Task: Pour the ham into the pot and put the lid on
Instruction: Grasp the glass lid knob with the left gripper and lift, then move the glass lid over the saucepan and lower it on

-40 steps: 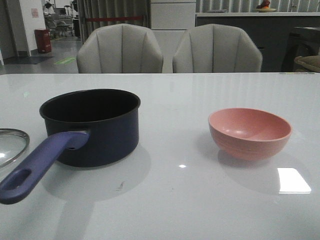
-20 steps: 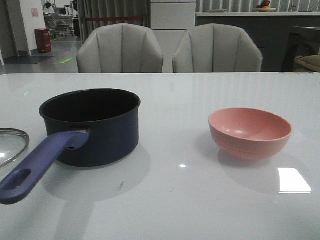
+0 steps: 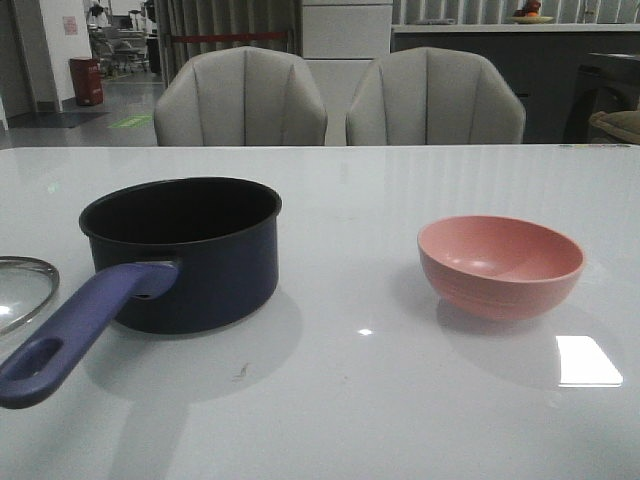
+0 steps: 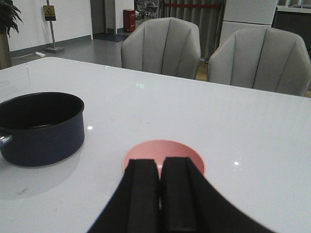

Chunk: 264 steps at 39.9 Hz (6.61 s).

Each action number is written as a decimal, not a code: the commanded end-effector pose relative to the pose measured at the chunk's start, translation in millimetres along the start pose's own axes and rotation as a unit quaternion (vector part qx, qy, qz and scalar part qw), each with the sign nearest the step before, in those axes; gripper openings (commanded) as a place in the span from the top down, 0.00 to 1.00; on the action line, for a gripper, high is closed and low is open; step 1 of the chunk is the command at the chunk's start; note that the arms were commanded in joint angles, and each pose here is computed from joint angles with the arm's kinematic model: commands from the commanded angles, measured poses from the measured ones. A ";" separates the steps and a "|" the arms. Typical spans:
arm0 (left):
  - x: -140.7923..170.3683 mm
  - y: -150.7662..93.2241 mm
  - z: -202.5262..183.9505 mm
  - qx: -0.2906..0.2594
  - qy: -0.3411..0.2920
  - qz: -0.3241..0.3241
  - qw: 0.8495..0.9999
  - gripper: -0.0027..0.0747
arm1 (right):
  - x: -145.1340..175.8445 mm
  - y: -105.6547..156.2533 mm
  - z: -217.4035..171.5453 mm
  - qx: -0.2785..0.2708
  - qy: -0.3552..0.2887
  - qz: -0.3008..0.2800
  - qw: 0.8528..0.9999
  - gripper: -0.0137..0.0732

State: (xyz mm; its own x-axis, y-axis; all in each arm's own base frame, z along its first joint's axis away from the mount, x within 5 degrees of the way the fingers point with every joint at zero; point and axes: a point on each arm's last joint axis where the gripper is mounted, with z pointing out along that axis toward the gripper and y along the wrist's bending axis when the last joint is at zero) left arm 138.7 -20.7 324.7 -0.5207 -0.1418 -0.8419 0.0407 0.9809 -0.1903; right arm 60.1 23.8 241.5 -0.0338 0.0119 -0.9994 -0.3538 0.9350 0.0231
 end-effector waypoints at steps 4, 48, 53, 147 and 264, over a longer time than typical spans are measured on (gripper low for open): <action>-23.8 5.0 38.6 -0.028 0.030 -0.026 0.999 0.11 | -15.9 -1.7 -0.8 0.010 -0.049 -0.001 0.999 0.66; -63.4 41.1 220.6 -0.122 0.341 -0.067 0.930 0.11 | -15.9 -1.7 -0.8 0.010 -0.049 -0.001 0.999 0.66; -56.7 45.0 227.9 -0.127 0.356 -0.071 0.923 0.11 | -15.9 -1.7 -0.8 0.010 -0.049 -0.001 0.999 0.66; -40.2 60.3 275.1 -0.135 0.400 -0.107 0.900 0.66 | -15.5 -1.6 -0.8 0.009 -0.047 -0.001 0.999 0.66; -103.0 -143.0 216.2 0.054 0.342 0.177 0.921 0.66 | -15.5 -1.6 -0.8 0.009 -0.047 -0.001 0.999 0.66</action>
State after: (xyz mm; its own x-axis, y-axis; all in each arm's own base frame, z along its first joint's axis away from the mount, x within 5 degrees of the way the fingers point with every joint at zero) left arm 384.8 -178.5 291.3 -0.8999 0.3390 -0.2744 0.3636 0.9306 -0.0425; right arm 60.2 23.8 241.0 -0.0350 0.0115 -0.9993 -0.3538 0.9350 0.0231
